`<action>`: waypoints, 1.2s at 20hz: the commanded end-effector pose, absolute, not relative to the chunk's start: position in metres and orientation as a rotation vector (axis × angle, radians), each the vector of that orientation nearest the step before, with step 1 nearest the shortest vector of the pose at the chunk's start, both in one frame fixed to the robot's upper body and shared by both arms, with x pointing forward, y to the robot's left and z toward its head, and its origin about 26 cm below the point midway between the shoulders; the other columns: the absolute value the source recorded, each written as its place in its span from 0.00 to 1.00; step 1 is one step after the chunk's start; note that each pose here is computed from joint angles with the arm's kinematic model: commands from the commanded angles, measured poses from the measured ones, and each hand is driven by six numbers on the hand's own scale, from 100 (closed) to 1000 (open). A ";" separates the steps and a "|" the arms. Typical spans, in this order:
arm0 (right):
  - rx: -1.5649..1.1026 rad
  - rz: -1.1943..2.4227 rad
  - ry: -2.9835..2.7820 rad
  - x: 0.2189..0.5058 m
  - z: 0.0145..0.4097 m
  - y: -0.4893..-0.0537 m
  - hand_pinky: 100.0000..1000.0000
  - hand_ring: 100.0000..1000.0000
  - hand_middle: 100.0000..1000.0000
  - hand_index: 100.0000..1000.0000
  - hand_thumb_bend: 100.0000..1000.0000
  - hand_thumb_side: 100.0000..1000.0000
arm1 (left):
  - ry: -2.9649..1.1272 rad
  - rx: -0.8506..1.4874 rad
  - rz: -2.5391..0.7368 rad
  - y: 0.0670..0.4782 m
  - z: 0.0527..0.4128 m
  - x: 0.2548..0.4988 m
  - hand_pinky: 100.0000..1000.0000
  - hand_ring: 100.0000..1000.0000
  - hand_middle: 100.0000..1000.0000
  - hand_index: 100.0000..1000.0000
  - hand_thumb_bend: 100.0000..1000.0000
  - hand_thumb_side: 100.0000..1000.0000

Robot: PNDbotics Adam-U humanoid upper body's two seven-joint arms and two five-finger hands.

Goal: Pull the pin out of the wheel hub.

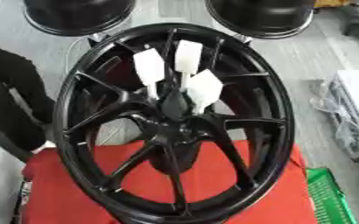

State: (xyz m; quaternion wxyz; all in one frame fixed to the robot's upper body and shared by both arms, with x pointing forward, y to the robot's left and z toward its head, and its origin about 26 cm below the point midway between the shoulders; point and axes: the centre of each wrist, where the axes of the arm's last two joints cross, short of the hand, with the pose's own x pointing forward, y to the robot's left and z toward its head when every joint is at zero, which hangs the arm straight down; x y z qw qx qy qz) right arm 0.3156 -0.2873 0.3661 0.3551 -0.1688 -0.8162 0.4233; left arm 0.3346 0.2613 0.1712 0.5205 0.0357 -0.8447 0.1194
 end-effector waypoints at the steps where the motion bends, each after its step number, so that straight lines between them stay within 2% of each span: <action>1: -0.498 1.262 -2.085 0.304 0.379 -0.276 0.77 0.69 0.70 0.77 0.28 0.13 | -2.049 0.109 0.257 0.267 0.178 0.334 0.57 0.82 0.66 0.67 0.26 0.63; 8: -0.493 1.580 -1.988 0.296 0.380 -0.246 0.77 0.70 0.70 0.77 0.30 0.17 | -2.039 0.131 0.241 0.271 0.176 0.333 0.57 0.82 0.66 0.67 0.26 0.63; 9: -0.486 1.616 -1.968 0.297 0.378 -0.242 0.77 0.70 0.71 0.77 0.49 0.10 | -2.039 0.135 0.243 0.272 0.175 0.332 0.57 0.82 0.66 0.67 0.25 0.67; 10: -0.476 1.654 -1.945 0.298 0.376 -0.237 0.77 0.70 0.71 0.77 0.30 0.19 | -2.039 0.139 0.247 0.273 0.175 0.332 0.57 0.82 0.66 0.67 0.26 0.63; 19: -0.377 1.837 -1.828 0.319 0.369 -0.195 0.78 0.72 0.73 0.78 0.31 0.23 | -2.031 0.162 0.255 0.279 0.173 0.331 0.57 0.82 0.66 0.67 0.26 0.63; 24: -0.355 1.863 -1.812 0.325 0.367 -0.186 0.78 0.72 0.73 0.78 0.31 0.23 | -2.030 0.159 0.254 0.278 0.172 0.331 0.57 0.82 0.66 0.67 0.26 0.63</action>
